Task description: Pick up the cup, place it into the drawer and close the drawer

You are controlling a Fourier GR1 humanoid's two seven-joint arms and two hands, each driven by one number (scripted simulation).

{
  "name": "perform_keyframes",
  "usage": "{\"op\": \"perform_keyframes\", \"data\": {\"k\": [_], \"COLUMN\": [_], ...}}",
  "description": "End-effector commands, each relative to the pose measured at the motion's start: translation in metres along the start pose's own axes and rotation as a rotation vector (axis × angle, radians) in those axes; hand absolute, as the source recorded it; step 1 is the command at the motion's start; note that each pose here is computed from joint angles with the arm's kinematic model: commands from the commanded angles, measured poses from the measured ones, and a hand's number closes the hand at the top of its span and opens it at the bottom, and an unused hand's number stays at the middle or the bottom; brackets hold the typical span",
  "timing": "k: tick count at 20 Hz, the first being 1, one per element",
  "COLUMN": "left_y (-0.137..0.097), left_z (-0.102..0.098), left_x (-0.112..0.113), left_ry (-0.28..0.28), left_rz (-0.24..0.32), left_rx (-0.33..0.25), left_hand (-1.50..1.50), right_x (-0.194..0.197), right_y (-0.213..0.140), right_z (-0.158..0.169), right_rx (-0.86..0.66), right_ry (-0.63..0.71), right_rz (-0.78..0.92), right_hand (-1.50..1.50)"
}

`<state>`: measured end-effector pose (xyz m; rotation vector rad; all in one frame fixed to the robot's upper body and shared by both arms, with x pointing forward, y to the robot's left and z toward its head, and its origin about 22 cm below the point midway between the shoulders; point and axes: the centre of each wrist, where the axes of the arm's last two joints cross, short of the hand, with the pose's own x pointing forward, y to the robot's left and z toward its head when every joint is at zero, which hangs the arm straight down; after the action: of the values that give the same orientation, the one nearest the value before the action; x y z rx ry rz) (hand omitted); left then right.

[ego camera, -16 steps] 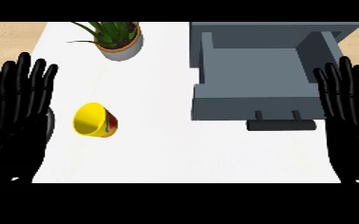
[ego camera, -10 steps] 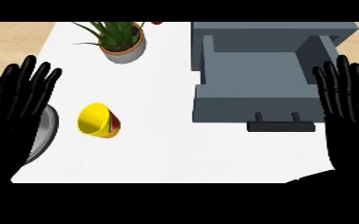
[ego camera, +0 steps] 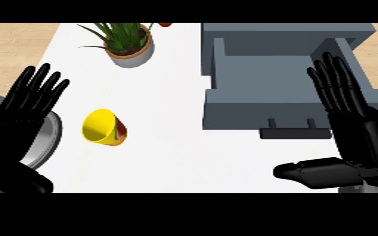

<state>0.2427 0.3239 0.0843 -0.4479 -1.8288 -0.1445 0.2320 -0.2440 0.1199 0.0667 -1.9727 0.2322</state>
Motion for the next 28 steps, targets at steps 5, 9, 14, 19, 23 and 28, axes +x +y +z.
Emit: {"op": "perform_keyframes", "data": {"k": [5, 9, 14, 19, 23, 28], "left_y": [0.034, 0.047, 0.068, 0.073, 0.084, 0.082], "left_z": [0.008, 0.001, 0.035, 0.039, 0.027, 0.044], "left_x": [-0.043, -0.070, -0.105, -0.129, -0.148, -0.171], "left_ry": [0.095, 0.148, 0.183, 0.229, 0.247, 0.242], "left_rz": [-0.021, -0.037, -0.079, -0.090, -0.116, -0.131], "left_rx": [0.070, 0.047, 0.102, 0.125, 0.141, 0.148], "left_hand": [-1.50, -1.50, -1.50, -1.50, -1.50, -1.50], "right_x": [0.003, 0.008, -0.007, 0.003, 0.016, 0.012], "right_y": [-0.003, 0.000, -0.006, 0.000, -0.015, -0.012], "right_z": [-0.022, -0.027, -0.033, -0.042, -0.044, -0.048], "right_rx": [0.017, 0.019, 0.019, 0.010, 0.018, 0.012], "right_ry": [-0.028, -0.022, -0.028, -0.012, -0.035, -0.038], "right_rz": [0.013, 0.007, 0.011, 0.017, 0.008, 0.027], "right_hand": [-1.50, -1.50, -1.50, -1.50, -1.50, -1.50]}}
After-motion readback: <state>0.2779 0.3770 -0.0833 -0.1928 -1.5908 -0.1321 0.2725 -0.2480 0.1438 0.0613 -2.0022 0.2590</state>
